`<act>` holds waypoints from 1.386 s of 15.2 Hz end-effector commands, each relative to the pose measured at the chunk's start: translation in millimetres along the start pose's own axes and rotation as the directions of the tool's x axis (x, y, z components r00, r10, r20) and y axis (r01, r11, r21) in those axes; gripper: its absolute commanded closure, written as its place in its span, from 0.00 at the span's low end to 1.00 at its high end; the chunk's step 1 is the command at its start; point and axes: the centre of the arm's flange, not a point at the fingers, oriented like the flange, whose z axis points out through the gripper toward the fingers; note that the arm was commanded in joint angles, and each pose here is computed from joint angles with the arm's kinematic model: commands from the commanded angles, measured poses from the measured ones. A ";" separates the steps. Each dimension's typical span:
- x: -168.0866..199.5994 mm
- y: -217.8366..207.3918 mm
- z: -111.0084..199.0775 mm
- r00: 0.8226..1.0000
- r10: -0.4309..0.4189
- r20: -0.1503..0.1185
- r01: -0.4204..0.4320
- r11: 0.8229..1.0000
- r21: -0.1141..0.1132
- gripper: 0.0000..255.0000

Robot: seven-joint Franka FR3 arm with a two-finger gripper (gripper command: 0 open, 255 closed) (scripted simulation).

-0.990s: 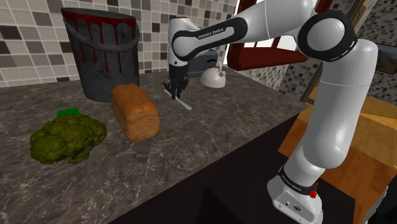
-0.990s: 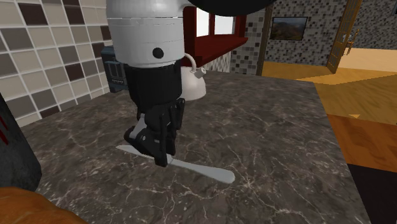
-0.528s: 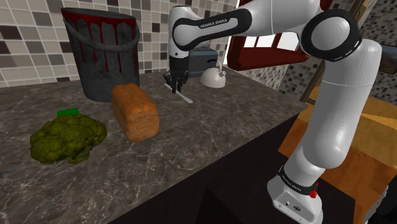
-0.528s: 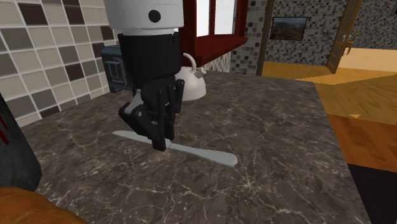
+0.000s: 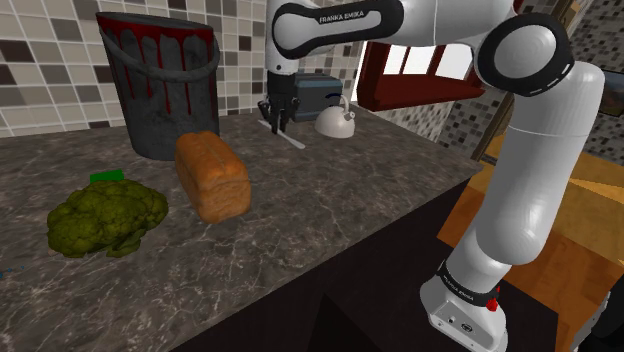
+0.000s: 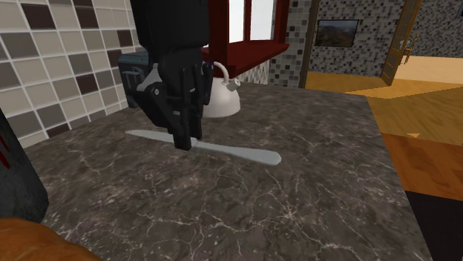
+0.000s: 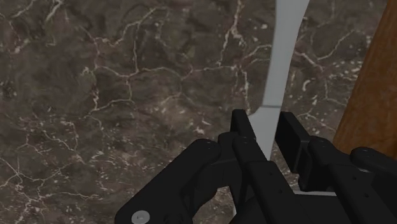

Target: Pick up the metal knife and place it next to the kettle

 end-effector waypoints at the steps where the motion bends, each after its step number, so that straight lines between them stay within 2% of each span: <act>1: 0.2 0.1 -10.9 1.000 0.000 0.000 0.000 1.000 0.000 1.00; 18: -0.3 2.0 -98.1 1.000 0.000 0.000 0.000 1.000 0.000 1.00; 21: 4.7 41.3 -97.4 1.000 0.000 0.000 0.000 1.000 0.000 1.00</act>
